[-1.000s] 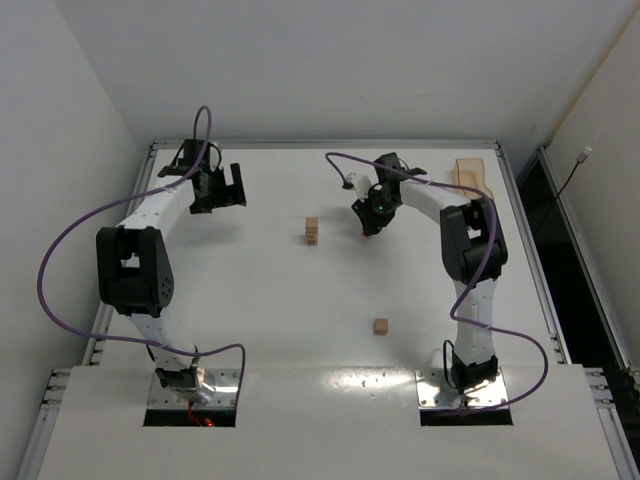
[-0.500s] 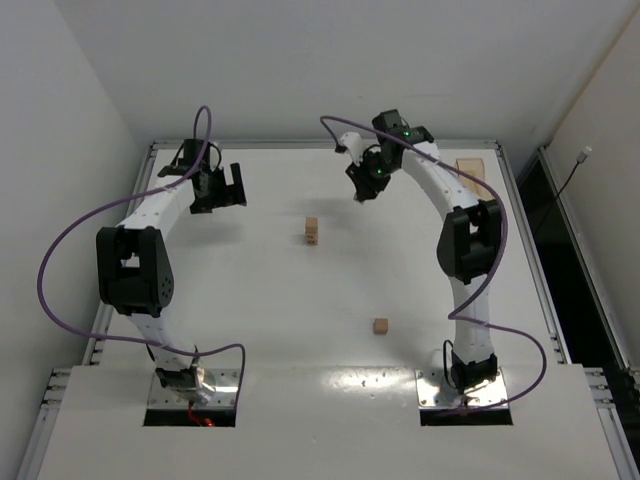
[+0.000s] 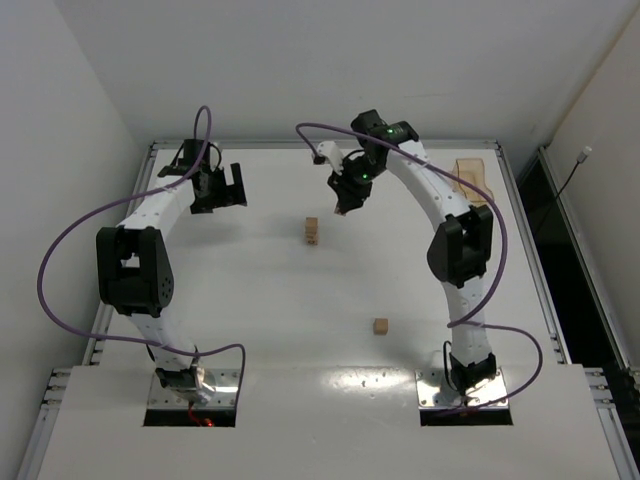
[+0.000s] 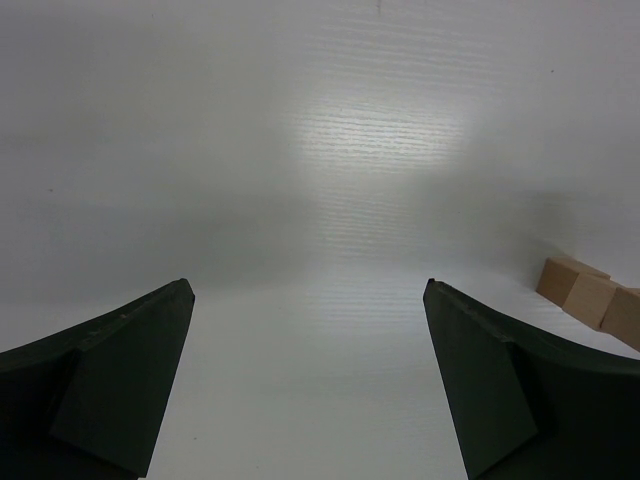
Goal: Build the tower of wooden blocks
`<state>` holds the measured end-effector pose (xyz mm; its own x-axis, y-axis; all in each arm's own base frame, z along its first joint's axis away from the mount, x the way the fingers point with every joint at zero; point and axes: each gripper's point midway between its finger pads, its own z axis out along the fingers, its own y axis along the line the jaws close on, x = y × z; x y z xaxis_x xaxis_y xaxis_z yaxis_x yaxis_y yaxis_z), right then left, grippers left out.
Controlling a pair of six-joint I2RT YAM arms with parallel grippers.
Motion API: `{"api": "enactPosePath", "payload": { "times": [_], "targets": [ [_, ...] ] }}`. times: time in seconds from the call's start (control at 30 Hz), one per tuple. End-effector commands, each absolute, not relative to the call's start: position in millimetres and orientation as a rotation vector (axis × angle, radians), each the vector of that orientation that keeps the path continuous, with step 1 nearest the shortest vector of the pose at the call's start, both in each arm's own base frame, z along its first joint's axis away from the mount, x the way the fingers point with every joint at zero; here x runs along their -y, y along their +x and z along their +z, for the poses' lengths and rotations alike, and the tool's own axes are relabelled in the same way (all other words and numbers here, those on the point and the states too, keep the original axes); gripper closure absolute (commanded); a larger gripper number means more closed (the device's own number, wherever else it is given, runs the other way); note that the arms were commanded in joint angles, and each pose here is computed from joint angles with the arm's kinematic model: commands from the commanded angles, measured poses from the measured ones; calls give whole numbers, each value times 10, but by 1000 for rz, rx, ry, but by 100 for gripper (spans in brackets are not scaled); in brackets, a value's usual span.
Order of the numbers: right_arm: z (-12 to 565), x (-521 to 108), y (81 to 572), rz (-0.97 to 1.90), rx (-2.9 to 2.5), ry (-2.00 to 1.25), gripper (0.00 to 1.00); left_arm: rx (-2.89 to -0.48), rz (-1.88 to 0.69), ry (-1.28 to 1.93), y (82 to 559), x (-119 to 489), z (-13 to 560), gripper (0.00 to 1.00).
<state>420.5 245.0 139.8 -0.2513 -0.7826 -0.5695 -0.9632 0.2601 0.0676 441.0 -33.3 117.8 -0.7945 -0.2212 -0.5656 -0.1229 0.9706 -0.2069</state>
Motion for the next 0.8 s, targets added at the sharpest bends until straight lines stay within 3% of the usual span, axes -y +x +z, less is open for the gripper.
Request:
{"api": "enactPosePath", "payload": {
  "times": [0.0, 0.3, 0.77],
  "targets": [
    [1683, -2752, 4100, 646, -1948, -1659, 100, -2453, -224, -229, 4506, 318, 1271, 0],
    [1719, -3114, 3915, 667, -1864, -1750, 100, -2444, -224, -228, 4526, 318, 1283, 0],
    [1480, -3380, 4027, 608, -1836, -1799, 100, -2456, -223, -230, 4448, 317, 1246, 0]
  ]
}}
